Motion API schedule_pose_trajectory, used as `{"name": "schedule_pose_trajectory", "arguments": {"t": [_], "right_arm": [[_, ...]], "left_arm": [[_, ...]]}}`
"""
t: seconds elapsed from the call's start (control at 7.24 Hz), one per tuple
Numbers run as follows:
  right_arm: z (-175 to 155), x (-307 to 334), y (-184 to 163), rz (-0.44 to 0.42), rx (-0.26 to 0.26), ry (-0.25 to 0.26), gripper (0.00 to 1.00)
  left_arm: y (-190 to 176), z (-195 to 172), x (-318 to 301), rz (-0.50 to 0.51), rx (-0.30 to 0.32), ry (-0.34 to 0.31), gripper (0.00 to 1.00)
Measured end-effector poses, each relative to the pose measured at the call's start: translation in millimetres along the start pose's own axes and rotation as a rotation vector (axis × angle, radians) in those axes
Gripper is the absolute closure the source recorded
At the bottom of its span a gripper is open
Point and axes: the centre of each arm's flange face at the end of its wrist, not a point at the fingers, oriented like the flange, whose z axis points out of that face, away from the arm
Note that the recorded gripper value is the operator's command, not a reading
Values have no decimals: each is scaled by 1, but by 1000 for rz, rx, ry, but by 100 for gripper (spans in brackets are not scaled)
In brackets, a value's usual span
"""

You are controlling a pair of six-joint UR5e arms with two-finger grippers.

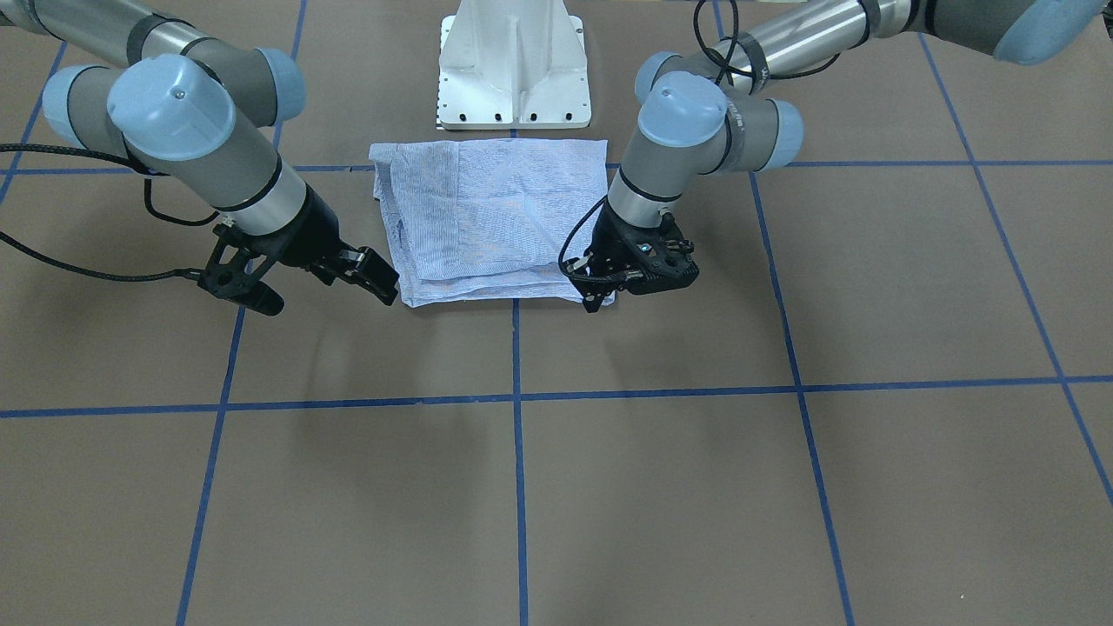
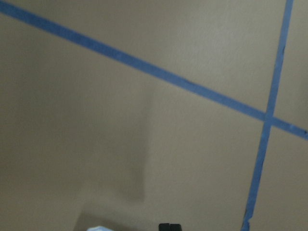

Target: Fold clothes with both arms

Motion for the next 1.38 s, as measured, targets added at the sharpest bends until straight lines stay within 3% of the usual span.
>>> {"name": "schedule_pose_trajectory", "arguments": {"t": [0.41,0.55,0.83,1.1,1.38], "right_arm": [[-37,27,-49,-130,74,2,0],[-45,45,-69,-181,88,34,0],[-70,82,-115,-326,100,147,0],[-115,151,-167,-474,82,220,0],[-153,248,-201,-571,29,210,0]], "left_arm": [[-70,-56,-33,87,79,11,0],[-90,-76,-55,143,112,-4,0],[-142,-116,-116,277,156,-74,0],[-197,-160,-213,465,134,-168,0],[-232,-213,-322,600,88,-224,0]]}}
